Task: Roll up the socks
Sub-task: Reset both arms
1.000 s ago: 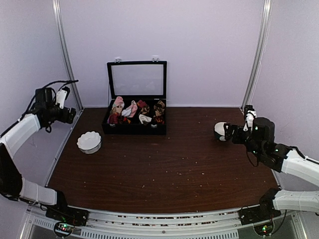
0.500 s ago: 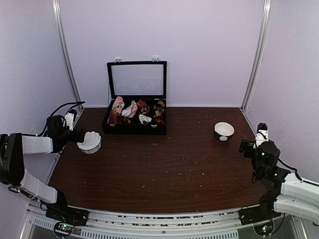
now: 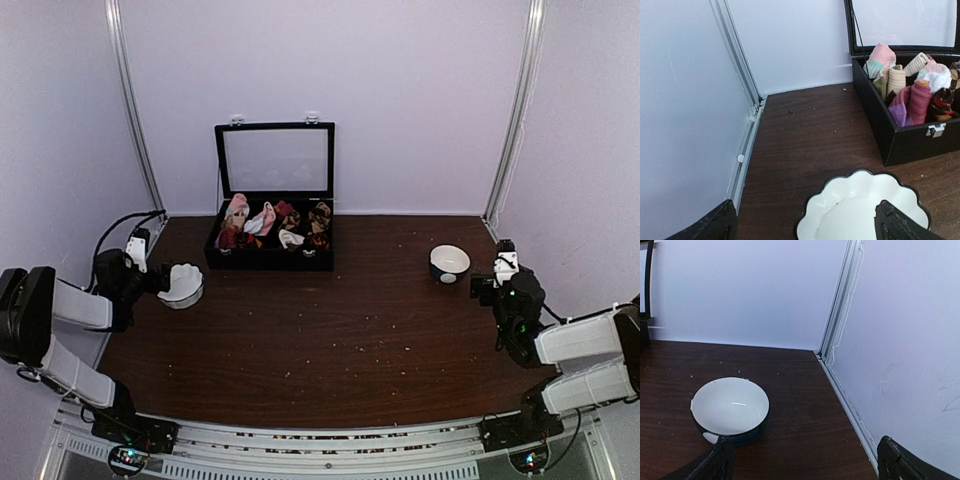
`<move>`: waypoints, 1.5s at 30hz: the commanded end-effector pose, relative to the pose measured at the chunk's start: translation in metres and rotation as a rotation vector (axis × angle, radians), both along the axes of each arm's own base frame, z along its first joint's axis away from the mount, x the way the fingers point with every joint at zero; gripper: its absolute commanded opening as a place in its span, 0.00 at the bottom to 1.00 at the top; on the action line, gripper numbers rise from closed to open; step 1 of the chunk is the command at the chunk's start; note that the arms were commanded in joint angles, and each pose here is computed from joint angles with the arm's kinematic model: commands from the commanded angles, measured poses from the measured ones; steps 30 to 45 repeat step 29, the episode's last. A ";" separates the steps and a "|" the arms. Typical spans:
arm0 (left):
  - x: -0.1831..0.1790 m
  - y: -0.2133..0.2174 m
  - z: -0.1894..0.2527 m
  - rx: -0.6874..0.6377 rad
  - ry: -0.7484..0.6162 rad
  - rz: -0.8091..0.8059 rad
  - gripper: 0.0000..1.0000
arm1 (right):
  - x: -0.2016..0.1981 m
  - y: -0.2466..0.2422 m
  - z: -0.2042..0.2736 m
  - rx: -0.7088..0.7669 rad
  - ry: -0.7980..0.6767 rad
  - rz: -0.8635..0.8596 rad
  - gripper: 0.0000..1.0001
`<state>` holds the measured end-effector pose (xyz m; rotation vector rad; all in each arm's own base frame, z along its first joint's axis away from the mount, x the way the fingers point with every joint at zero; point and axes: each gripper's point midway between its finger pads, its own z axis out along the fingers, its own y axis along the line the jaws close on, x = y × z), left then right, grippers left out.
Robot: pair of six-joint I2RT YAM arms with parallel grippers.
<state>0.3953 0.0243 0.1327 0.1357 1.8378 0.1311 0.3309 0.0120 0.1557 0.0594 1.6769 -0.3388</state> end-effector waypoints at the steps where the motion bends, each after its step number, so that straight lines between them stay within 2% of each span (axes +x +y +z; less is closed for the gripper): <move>1: -0.006 0.003 0.030 0.011 -0.181 0.048 0.98 | 0.013 -0.011 0.035 0.097 -0.163 0.056 1.00; 2: -0.002 0.002 0.031 0.012 -0.182 0.042 0.98 | 0.012 -0.017 0.033 0.120 -0.173 0.048 1.00; 5: -0.002 0.002 0.032 0.010 -0.183 0.044 0.98 | 0.027 -0.007 0.024 0.133 -0.163 0.170 1.00; 8: -0.002 0.003 0.031 0.008 -0.177 0.045 0.98 | 0.041 -0.023 0.015 0.176 -0.083 0.093 1.00; 45: -0.002 0.003 0.031 0.010 -0.180 0.045 0.98 | 0.041 -0.025 0.017 0.173 -0.105 0.089 1.00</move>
